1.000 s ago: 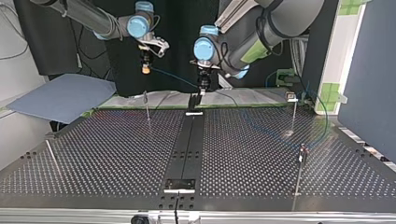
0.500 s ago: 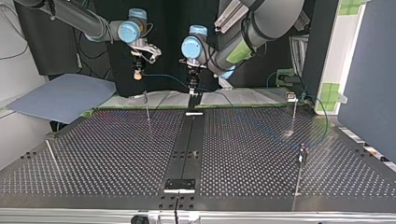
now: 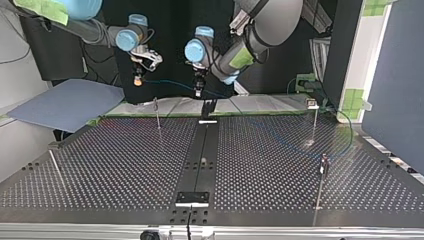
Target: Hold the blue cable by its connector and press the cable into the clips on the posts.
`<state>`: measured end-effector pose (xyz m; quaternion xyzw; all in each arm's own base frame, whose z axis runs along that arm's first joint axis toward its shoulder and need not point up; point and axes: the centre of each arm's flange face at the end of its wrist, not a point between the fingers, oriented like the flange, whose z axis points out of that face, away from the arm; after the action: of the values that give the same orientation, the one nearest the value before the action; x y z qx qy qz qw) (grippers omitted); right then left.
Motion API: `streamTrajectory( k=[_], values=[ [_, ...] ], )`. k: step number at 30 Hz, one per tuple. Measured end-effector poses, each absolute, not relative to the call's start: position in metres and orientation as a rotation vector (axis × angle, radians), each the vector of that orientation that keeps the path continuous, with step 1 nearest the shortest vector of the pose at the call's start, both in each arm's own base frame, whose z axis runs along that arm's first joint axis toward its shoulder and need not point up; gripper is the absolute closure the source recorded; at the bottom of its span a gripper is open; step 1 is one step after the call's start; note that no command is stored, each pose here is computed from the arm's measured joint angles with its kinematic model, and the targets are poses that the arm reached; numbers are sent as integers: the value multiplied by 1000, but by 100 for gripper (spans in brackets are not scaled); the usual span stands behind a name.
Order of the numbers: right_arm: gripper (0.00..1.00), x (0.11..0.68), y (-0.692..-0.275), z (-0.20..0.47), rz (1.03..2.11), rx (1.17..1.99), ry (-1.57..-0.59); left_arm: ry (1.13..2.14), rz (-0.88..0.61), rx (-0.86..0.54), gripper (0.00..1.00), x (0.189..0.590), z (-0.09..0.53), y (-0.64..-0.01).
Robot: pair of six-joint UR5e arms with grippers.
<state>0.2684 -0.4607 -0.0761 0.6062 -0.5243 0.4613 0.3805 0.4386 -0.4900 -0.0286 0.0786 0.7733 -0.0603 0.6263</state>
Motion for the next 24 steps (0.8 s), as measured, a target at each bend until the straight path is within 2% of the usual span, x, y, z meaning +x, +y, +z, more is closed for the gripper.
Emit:
streamTrajectory(
  k=[9,14,24],
  values=[
    [100,263,-491,-68,1196,1505,-1310,1772,-168,172,100,434,-61,-519],
    [100,246,-503,-68,1166,1500,-1312,1778,-181,170,100,434,-76,-529],
    [100,215,-522,-67,1156,1489,-1333,1747,-230,144,100,441,-70,-550]
  ],
)
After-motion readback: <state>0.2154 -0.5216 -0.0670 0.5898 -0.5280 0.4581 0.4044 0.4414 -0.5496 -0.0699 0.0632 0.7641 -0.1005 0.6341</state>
